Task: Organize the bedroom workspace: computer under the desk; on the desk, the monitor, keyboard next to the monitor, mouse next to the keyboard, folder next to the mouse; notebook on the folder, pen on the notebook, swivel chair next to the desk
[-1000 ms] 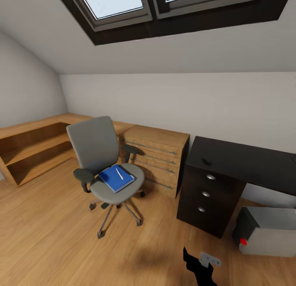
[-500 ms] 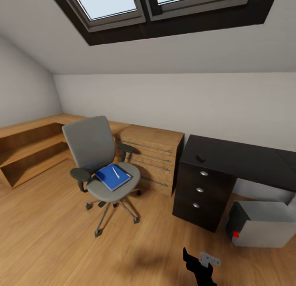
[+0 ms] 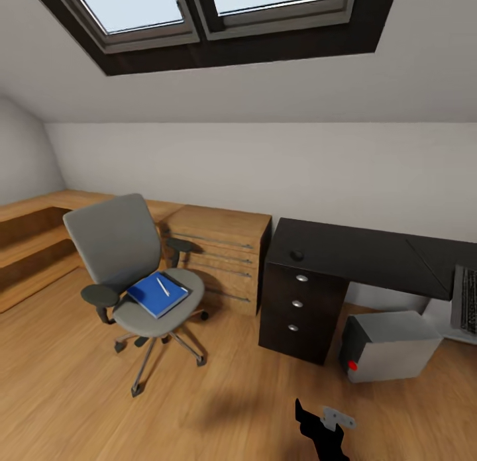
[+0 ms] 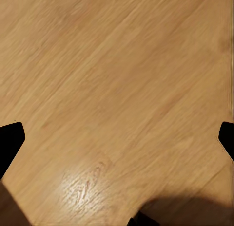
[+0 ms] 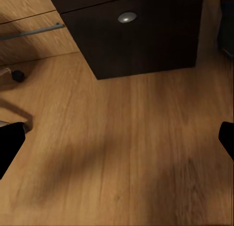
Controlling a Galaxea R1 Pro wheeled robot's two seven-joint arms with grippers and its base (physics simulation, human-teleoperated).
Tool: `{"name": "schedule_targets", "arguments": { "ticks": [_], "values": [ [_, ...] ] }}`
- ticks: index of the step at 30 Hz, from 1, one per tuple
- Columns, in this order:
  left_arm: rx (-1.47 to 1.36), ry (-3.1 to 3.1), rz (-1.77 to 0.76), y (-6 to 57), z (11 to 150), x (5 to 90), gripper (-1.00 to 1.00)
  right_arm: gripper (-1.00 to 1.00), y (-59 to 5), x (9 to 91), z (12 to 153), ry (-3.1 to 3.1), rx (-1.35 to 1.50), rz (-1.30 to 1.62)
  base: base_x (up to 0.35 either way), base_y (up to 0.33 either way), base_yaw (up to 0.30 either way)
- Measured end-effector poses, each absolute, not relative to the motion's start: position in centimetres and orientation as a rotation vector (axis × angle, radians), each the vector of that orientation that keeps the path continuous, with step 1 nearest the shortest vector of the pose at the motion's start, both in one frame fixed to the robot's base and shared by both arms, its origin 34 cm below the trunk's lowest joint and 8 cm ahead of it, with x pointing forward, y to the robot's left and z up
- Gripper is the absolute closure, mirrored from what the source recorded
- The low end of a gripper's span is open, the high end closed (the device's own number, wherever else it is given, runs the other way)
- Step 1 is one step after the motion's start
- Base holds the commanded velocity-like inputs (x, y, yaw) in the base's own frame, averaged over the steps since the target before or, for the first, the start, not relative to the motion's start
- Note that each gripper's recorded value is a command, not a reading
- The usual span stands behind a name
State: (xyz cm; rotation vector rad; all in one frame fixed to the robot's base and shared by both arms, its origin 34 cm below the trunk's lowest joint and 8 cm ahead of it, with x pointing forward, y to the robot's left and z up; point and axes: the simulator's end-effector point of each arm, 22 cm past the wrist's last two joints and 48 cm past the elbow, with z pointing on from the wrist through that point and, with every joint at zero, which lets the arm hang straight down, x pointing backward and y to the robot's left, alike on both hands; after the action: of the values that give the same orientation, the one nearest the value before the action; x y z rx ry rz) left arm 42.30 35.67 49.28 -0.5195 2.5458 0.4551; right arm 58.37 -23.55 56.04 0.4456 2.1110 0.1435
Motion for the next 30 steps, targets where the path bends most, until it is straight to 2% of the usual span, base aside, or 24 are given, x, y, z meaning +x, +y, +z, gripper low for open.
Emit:
{"name": "schedule_targets", "arguments": {
  "ticks": [10,30],
  "values": [
    [-0.520,2.546,0.455,35.7,51.0,42.4,-1.00,-1.00,-23.5,58.5,57.8,2.111,0.446,0.144,0.000,0.000,-0.247],
    [-0.521,2.551,0.452,35.4,52.1,42.2,-1.00,-1.00,-23.5,58.5,59.0,2.112,0.445,0.145,0.000,0.000,-0.015]
  ]
}}
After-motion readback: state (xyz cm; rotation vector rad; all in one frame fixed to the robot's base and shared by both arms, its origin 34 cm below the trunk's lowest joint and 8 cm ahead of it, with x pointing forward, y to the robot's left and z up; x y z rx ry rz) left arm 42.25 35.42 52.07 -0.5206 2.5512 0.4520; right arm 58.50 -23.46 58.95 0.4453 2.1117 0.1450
